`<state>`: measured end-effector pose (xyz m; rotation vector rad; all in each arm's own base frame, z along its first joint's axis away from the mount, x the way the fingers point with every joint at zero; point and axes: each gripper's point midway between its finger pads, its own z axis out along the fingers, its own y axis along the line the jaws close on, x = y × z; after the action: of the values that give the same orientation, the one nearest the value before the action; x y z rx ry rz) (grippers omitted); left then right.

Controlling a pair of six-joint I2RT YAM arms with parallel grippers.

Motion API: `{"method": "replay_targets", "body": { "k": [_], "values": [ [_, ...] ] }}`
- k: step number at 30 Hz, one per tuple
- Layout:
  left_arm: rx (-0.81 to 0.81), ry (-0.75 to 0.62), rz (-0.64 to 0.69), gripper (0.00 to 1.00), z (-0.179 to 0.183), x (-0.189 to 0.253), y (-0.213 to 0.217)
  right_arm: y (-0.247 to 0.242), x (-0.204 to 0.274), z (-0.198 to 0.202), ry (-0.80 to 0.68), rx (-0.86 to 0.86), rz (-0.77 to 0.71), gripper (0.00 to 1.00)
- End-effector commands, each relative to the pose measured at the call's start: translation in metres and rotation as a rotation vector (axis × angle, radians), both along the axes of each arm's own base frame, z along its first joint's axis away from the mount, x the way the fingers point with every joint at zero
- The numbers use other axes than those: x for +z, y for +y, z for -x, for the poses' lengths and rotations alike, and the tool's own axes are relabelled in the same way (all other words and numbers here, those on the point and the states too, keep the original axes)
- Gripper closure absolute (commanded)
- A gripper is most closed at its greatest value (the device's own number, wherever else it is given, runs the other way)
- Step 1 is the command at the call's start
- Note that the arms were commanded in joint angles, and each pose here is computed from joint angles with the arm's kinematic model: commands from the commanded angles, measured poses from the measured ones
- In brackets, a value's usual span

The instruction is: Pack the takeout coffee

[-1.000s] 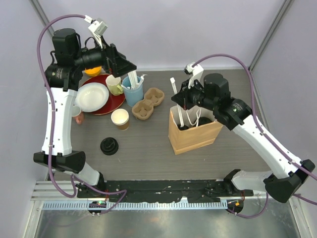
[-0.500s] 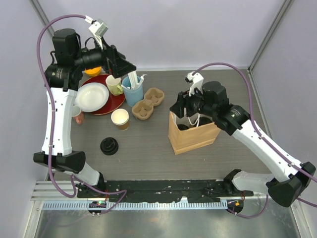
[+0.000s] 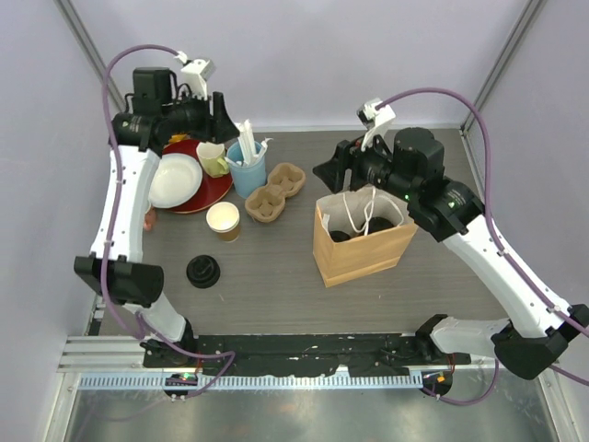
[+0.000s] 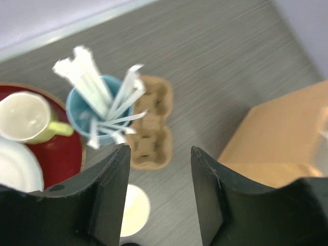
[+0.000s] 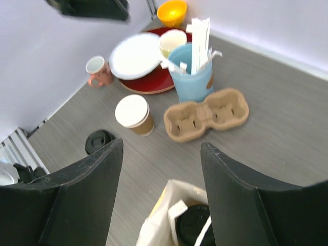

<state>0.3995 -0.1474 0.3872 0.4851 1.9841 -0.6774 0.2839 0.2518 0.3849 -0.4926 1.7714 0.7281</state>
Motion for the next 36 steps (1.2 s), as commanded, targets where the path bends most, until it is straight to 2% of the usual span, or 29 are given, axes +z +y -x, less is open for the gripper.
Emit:
{"method": "replay_targets", "body": {
  "k": [1,4,8,12,18,20,23,30,36],
  "values": [
    [0.146,0.122,-0.204,0.47,-0.032,-0.066,0.034,0.005,0.051,-0.013,-0.125,-0.004,-0.053,0.33],
    [0.174,0.134,-0.299,0.45,-0.048,-0.087,0.045,0.008,0.051,-0.014,-0.126,0.005,-0.049,0.32],
    [0.174,0.215,-0.383,0.53,-0.054,-0.12,0.055,0.007,0.046,-0.014,-0.109,0.0,-0.051,0.32],
    [0.173,0.275,-0.383,0.48,-0.054,-0.14,0.054,0.004,0.043,-0.012,-0.102,-0.008,-0.052,0.33],
    [0.16,0.304,-0.323,0.51,-0.068,-0.148,0.041,0.0,0.044,-0.012,-0.104,-0.03,-0.055,0.32],
    [0.156,0.315,-0.325,0.53,-0.069,-0.153,0.041,-0.002,0.046,-0.012,-0.108,-0.036,-0.058,0.32],
    [0.147,0.337,-0.335,0.63,-0.071,-0.161,0.04,-0.004,0.046,-0.012,-0.107,-0.042,-0.054,0.32],
    [0.142,0.324,-0.329,0.66,-0.081,-0.164,0.037,-0.006,0.048,-0.011,-0.108,-0.049,-0.055,0.32],
    [0.138,0.329,-0.334,0.79,-0.085,-0.169,0.037,-0.009,0.05,-0.01,-0.107,-0.056,-0.051,0.32]
  ]
}}
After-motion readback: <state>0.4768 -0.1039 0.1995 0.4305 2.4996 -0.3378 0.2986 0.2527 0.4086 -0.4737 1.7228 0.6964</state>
